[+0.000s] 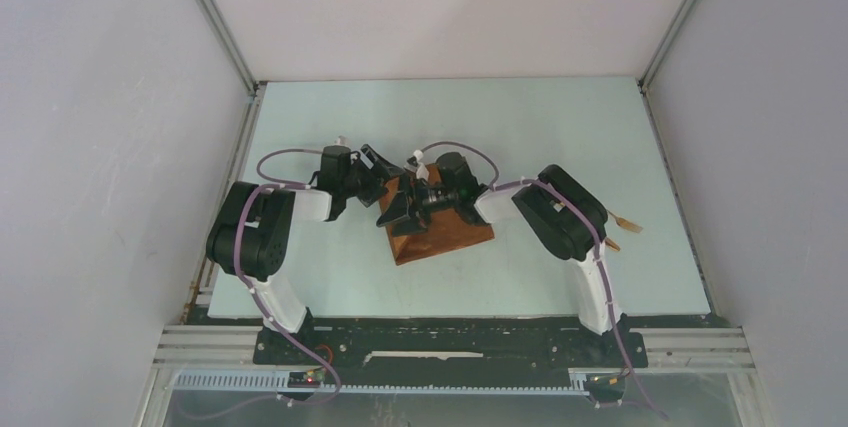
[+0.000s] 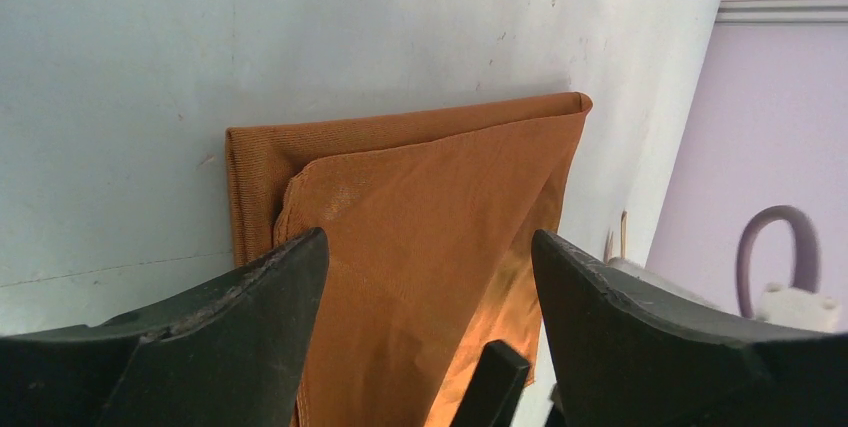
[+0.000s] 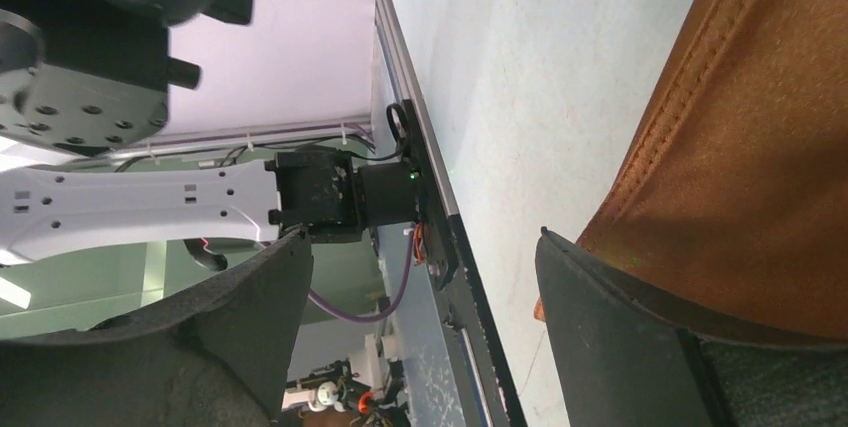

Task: Fold the napkin into a case and place the utensils inside
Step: Smooth out the upper triangle-folded napkin at the center of the board.

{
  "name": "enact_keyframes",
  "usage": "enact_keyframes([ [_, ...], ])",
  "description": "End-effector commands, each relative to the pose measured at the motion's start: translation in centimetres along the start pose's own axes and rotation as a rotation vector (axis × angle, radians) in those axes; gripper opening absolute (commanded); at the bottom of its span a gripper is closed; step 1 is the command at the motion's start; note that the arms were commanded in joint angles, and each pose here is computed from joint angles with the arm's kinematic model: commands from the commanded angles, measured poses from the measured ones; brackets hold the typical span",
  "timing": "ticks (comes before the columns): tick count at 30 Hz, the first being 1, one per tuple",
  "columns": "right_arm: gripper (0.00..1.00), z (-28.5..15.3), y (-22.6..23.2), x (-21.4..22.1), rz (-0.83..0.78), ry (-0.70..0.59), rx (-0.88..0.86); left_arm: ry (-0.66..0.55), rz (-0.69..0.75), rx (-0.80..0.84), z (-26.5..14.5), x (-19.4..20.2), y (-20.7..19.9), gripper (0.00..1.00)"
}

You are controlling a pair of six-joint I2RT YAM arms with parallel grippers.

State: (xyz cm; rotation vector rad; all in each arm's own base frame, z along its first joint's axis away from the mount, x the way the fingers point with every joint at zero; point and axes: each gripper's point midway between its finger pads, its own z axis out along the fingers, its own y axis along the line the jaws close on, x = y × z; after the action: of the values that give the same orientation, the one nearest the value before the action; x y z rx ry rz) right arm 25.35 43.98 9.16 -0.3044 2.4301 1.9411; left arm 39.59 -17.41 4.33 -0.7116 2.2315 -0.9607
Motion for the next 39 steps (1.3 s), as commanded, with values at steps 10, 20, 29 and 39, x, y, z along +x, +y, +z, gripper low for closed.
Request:
enact_keyframes([
  [10, 0.88, 1.3, -2.2, 4.2, 0.012, 0.076, -0.033, 0.03, -0.02, -0.154, -0.1, 1.2, 5.0, 0.86],
  [20, 0.88, -0.7, -2.3, 9.4, -0.038, 0.216, 0.057, 0.04, -0.01, -0.157, -0.1, 1.2, 5.0, 0.86],
  [29, 0.86, -11.2, -4.0, 10.1, -0.248, 0.09, 0.874, 0.047, 0.004, 0.017, -3.2, -0.4, -2.3, 0.91],
  [39, 0.48, -6.6, -2.1, 8.2, -0.421, -0.003, 1.215, -0.041, 0.089, -0.036, -12.8, -4.4, -6.3, 0.94],
])
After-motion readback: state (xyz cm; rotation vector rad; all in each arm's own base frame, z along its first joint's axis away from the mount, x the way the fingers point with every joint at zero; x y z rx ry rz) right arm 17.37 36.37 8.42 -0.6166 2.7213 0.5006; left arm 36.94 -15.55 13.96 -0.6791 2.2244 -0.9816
